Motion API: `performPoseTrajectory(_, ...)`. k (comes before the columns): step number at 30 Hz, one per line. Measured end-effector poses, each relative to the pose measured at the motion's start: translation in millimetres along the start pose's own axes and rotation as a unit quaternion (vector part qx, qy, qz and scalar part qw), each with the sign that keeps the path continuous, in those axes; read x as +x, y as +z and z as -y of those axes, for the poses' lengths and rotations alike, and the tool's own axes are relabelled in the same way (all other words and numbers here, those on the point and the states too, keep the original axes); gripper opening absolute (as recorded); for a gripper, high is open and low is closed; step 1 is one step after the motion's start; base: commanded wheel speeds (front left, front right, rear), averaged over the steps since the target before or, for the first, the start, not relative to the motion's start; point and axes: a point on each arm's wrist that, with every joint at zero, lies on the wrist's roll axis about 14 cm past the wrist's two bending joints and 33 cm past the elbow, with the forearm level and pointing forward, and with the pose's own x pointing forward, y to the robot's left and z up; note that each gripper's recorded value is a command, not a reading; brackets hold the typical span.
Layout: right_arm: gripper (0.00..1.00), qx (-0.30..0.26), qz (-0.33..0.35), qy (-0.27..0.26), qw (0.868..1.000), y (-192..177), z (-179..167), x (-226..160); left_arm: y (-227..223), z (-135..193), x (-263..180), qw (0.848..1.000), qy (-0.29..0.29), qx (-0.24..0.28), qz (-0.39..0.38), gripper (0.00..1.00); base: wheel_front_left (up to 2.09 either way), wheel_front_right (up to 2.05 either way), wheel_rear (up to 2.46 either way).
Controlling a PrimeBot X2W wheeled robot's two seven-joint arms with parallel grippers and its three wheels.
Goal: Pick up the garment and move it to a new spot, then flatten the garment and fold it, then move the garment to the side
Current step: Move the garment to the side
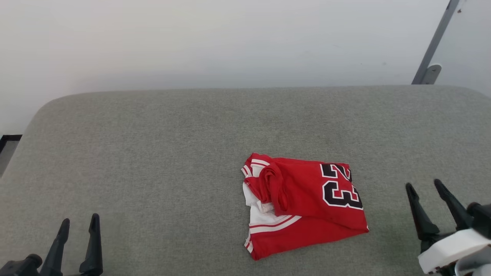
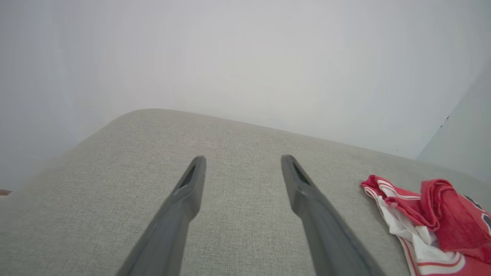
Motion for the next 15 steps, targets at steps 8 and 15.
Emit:
performPoseTrajectory(8,1.0,0.014,-0.008,-0.011,1.0,-10.2,-0.2,-2.8,1.4,-5.1,-5.5,1.0,0.012,-0.002,0.004,1.0,0.0,0.0,0.0)
performPoseTrajectory(15,1.0,0.021,-0.006,-0.017,1.0,-12.7,-3.0,-6.0,1.6,-7.9,-7.6,1.0,0.014,0.001,0.003,1.0,0.0,0.0,0.0)
